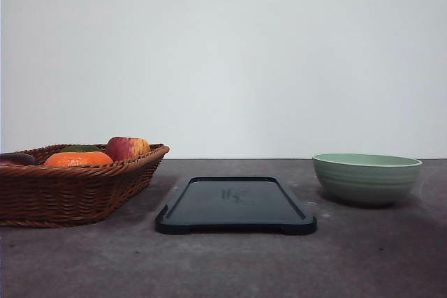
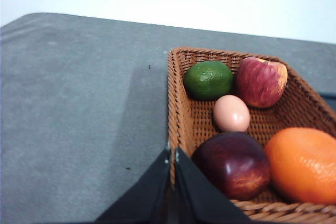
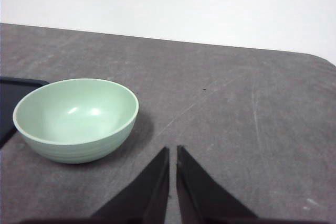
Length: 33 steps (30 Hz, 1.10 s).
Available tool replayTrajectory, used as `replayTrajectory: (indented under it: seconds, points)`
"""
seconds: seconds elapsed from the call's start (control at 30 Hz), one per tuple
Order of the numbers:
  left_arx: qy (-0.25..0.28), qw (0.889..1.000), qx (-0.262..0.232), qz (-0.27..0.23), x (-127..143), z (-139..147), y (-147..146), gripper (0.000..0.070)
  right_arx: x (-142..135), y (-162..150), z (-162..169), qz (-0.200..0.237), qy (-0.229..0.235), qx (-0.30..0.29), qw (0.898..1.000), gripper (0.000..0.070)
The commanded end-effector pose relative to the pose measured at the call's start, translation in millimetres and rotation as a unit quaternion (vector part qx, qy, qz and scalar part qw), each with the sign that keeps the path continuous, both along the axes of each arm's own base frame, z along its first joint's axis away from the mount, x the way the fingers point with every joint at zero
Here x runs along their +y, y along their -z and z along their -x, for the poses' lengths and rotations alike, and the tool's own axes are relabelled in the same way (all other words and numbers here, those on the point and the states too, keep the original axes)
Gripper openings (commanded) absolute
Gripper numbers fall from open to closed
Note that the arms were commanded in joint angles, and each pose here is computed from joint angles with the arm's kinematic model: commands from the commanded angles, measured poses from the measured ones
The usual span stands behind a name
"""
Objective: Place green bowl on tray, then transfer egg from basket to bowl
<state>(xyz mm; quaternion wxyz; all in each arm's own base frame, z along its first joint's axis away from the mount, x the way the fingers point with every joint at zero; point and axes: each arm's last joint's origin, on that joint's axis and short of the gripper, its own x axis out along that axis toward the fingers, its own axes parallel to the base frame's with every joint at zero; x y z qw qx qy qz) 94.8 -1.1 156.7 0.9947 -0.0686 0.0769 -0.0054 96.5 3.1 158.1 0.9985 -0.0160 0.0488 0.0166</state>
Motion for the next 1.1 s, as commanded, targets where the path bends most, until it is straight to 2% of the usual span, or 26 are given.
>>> replayTrajectory:
  seconds: [0.0, 0.13, 0.23, 0.33, 0.43, 0.57, 0.8, 0.93, 1.07]
  points:
    - [-0.012, 0.997, 0.012, 0.071, 0, -1, 7, 0.0000, 0, 0, 0, -0.041, 0.004, -0.004, 0.999, 0.0016]
    - [-0.027, 0.984, 0.006, 0.176, 0, -1, 5, 0.0000, 0, -1, 0, -0.130, 0.012, -0.004, 0.991, 0.0016]
    - [-0.023, 0.976, -0.037, 0.214, 0, -2, -4, 0.0000, 0, -6, -1, -0.156, 0.010, -0.031, 0.987, 0.0016]
    - [-0.009, 0.975, -0.098, 0.201, 0, -2, -16, 0.0000, 0, -17, 0, -0.157, 0.001, -0.087, 0.984, 0.0009]
    - [0.003, 0.974, -0.163, 0.158, 0, -1, -28, 0.0000, 0, -28, 1, -0.149, -0.007, -0.142, 0.979, 0.0008]
    - [0.007, 0.970, -0.219, 0.109, 0, 3, -45, 0.0000, 0, -33, 2, -0.146, -0.008, -0.147, 0.978, 0.0007]
    - [-0.002, 0.974, -0.204, 0.097, 0, 0, -71, 0.0000, 0, -55, -1, -0.146, -0.007, -0.141, 0.979, 0.0006]
    - [-0.006, 0.982, -0.162, 0.095, 0, -11, -86, 0.0000, 0, -74, -7, -0.145, -0.007, -0.124, 0.982, 0.0007]
    - [-0.003, 0.988, -0.121, 0.095, 0, -26, -101, 0.0000, 2, -90, -18, -0.140, -0.026, -0.080, 0.987, 0.0007]
